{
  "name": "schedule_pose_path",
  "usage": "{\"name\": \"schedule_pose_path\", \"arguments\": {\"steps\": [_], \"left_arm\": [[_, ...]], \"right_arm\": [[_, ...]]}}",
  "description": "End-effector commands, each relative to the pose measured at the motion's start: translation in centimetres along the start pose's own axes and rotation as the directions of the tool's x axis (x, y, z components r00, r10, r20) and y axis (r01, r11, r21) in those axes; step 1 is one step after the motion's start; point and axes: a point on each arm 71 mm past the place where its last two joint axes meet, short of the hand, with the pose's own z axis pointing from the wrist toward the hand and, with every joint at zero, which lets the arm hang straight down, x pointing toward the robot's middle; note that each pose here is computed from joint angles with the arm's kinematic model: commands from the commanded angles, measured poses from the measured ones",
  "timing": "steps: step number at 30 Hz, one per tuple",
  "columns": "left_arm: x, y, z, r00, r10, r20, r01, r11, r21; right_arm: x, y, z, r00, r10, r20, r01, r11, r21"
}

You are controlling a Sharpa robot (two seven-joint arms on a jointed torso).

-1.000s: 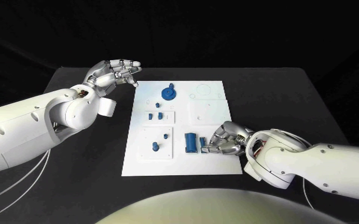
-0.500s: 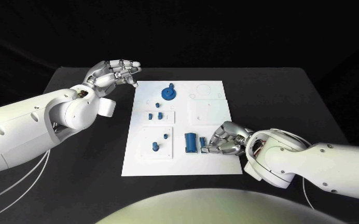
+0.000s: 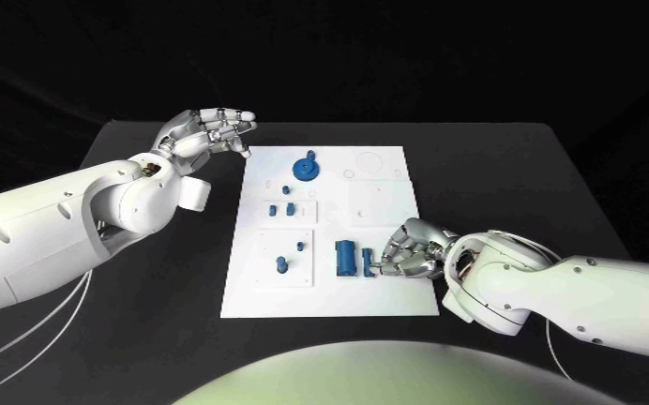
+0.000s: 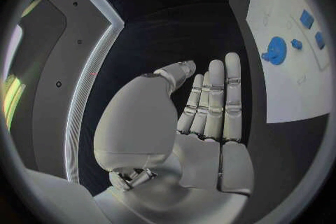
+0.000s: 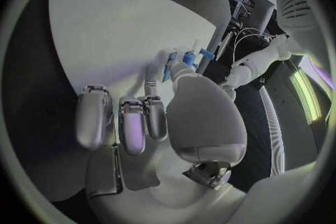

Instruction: Assemble the parts on the task board

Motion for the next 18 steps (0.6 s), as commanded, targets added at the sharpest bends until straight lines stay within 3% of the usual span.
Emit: {"name": "schedule_pose_path", "arguments": {"steps": [1,8,18], "left_arm": [[0.20,-0.05,0.07,1.000,-0.005,-0.017,0.005,1.000,0.005],[0.13,-0.03,0.06,1.000,-0.004,-0.016,0.005,1.000,0.004],[0.32,-0.02,0.13,1.000,-0.008,-0.023,0.008,1.000,0.005]], "right_arm": [[0.2,0.3,-0.1,1.000,-0.021,-0.003,0.021,1.000,-0.007],[0.0,0.7,-0.6,1.000,0.008,0.009,-0.008,1.000,-0.023],[-3.4,1.9,-0.9,0.994,0.060,0.090,-0.049,0.992,-0.120]]}}
